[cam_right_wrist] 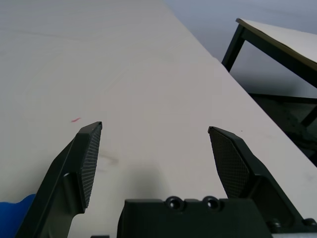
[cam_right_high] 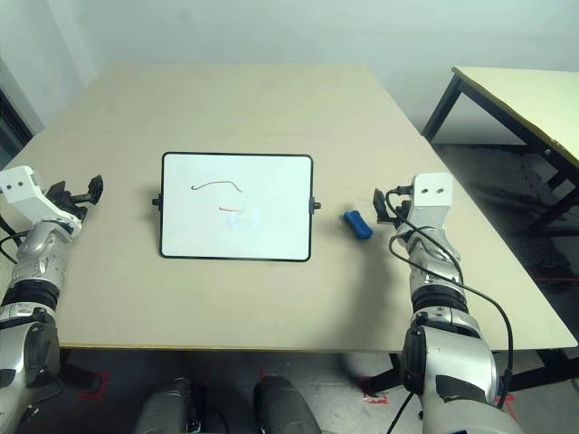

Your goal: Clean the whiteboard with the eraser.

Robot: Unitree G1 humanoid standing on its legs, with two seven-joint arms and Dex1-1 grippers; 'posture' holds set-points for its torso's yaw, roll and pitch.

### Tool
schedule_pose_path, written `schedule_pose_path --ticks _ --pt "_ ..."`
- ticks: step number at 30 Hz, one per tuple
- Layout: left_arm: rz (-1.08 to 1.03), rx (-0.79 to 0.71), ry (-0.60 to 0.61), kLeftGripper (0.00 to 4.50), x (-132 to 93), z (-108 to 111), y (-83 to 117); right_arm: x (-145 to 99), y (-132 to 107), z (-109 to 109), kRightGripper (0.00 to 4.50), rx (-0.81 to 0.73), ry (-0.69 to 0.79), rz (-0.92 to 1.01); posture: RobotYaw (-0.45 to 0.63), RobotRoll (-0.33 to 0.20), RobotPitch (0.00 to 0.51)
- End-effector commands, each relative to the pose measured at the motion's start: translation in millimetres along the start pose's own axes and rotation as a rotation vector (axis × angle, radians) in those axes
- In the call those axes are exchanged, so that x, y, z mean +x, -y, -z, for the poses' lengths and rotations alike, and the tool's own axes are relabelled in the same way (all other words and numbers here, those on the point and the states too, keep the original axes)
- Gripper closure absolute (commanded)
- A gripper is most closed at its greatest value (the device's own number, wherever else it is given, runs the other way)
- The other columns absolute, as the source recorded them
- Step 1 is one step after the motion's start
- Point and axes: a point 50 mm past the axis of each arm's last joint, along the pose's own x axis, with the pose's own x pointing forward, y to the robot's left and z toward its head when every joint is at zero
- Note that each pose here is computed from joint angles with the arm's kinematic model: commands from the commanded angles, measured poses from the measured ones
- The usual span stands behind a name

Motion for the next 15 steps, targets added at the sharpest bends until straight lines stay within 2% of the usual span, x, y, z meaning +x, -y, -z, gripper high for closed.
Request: schedule_pose_path --ticks 1,6,10,15 --pt "-0.019 0.004 -0.039 0.00 -3 7 -6 -4 3 8 0.02 0.003 -0.024 0.014 -0.14 0.000 0.048" --pt "0.026 0.022 -0.028 0.00 2 2 3 -3 5 1 0.02 0.010 -0.001 0.002 -0.18 0.000 0.054" --pt "0.168 0.039 0.032 0.00 13 -22 20 -2 -1 -10 0.02 0.033 -0.005 -0.084 -0.20 0.000 0.055" --pt "0.440 0.078 0.033 0.00 18 -48 46 -11 -15 -13 0.02 -0.014 -0.128 -0.241 -0.22 0.000 0.052"
